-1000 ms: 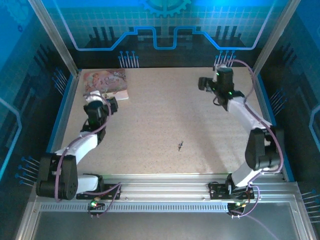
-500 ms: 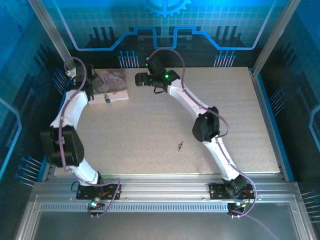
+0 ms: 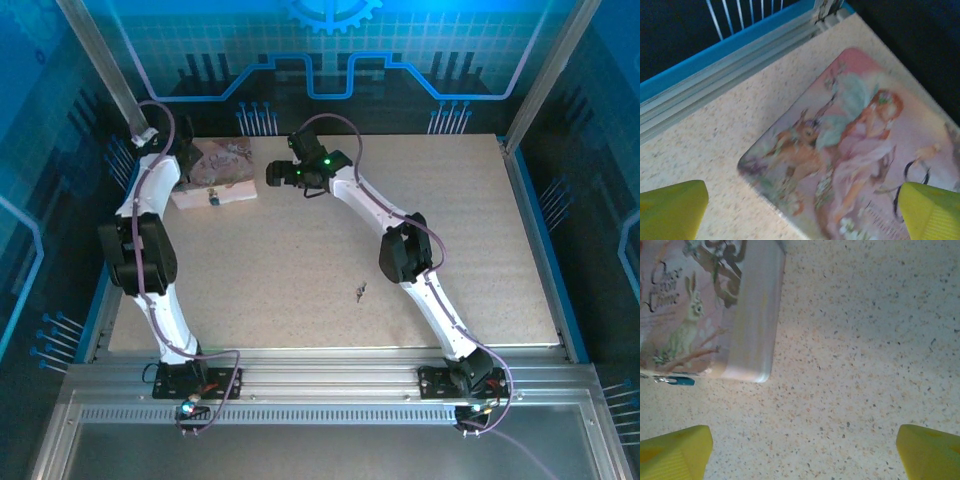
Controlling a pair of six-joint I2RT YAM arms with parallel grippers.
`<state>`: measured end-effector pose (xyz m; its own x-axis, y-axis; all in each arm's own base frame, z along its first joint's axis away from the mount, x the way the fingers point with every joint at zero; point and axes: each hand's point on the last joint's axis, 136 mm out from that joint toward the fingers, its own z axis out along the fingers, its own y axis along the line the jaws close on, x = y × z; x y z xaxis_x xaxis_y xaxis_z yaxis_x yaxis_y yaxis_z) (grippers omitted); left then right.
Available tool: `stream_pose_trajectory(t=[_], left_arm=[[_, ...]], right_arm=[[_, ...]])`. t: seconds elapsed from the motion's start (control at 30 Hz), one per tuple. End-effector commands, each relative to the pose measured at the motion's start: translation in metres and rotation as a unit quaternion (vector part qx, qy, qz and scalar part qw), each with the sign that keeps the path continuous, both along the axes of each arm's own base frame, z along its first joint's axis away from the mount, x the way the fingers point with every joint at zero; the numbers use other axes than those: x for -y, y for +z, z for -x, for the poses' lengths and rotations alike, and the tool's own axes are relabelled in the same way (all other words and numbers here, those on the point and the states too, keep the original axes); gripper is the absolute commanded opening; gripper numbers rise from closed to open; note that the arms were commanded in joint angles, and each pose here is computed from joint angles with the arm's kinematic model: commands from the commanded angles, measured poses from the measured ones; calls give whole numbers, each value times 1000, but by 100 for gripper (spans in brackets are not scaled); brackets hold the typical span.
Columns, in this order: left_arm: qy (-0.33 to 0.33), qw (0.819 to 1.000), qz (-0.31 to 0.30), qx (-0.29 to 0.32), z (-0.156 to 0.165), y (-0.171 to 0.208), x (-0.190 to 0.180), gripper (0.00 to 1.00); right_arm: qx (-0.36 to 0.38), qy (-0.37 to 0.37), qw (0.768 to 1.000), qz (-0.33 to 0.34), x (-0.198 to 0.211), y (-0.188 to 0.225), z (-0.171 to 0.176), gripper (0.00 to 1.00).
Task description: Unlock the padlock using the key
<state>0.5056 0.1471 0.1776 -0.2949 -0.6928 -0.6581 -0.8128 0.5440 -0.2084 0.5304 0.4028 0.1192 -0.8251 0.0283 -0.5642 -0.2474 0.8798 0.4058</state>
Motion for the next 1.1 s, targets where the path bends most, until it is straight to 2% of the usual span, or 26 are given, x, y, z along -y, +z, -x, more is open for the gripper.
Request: stream_pose_trajectory(t=[0.0, 0.43, 0.7, 1.07], left_arm=[[29, 999, 4, -15, -3, -14, -17, 99], [33, 994, 104, -30, -25, -55, -29, 99], [-62, 982, 180, -20, -49, -79, 7, 99], [-169, 959, 222, -54, -44, -98, 57, 98]], right_arm=[[-13, 10, 1000, 7, 6, -3, 6, 96], [-32, 1, 999, 11, 26, -8, 5, 96], [-40, -10, 999, 9, 38, -10, 2, 97], [-30, -23, 999, -39, 48, -5, -24, 97]])
